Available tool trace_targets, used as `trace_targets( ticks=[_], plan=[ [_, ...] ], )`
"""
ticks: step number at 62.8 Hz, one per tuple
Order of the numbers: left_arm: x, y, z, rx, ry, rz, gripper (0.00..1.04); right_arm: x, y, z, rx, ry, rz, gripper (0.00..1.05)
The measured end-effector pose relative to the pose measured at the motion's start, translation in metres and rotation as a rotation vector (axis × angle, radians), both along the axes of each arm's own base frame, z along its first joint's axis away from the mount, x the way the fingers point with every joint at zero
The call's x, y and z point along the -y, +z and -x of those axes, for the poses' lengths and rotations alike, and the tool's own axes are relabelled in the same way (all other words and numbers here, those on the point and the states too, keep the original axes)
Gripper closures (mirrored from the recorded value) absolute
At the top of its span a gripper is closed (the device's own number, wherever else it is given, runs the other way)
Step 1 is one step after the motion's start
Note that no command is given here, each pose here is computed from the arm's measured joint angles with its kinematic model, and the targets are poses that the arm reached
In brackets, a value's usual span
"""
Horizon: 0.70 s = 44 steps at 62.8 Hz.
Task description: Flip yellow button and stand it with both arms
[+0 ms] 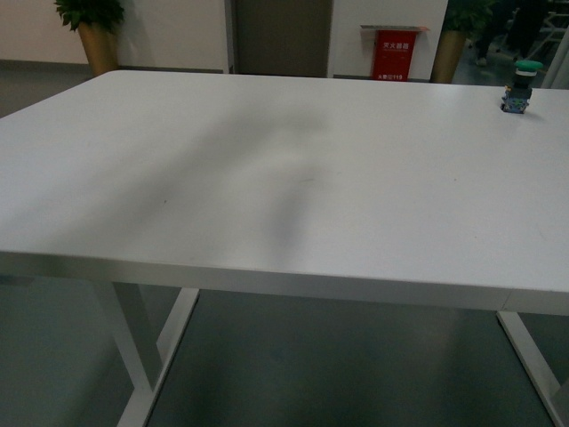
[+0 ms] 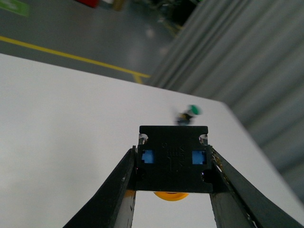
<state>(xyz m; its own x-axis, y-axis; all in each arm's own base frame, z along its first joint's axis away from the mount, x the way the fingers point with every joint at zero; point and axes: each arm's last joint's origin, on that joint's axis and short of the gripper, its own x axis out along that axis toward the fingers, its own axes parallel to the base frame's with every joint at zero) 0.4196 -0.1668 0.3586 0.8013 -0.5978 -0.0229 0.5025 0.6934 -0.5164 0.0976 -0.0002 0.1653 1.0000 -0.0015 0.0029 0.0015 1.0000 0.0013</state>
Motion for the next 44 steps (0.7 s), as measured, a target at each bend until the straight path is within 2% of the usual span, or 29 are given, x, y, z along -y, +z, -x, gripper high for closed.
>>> trace_targets(
  ticks=[9, 13, 19, 29, 44],
  plan=[
    [0.030, 0.001, 0.006, -0.063, -0.237, 0.247, 0.68, 0.000, 0.000, 0.000, 0.000, 0.000, 0.000, 0.07],
    [0.040, -0.010, 0.003, -0.131, -0.338, 0.379, 0.68, 0.000, 0.000, 0.000, 0.000, 0.000, 0.000, 0.07],
    [0.047, -0.023, 0.002, -0.206, -0.430, 0.487, 0.68, 0.000, 0.000, 0.000, 0.000, 0.000, 0.000, 0.07],
    [0.054, -0.039, 0.011, -0.223, -0.579, 0.572, 0.68, 0.000, 0.000, 0.000, 0.000, 0.000, 0.000, 0.07],
    [0.065, -0.047, 0.016, -0.280, -0.671, 0.666, 0.68, 0.000, 0.000, 0.000, 0.000, 0.000, 0.000, 0.07]
  ],
)
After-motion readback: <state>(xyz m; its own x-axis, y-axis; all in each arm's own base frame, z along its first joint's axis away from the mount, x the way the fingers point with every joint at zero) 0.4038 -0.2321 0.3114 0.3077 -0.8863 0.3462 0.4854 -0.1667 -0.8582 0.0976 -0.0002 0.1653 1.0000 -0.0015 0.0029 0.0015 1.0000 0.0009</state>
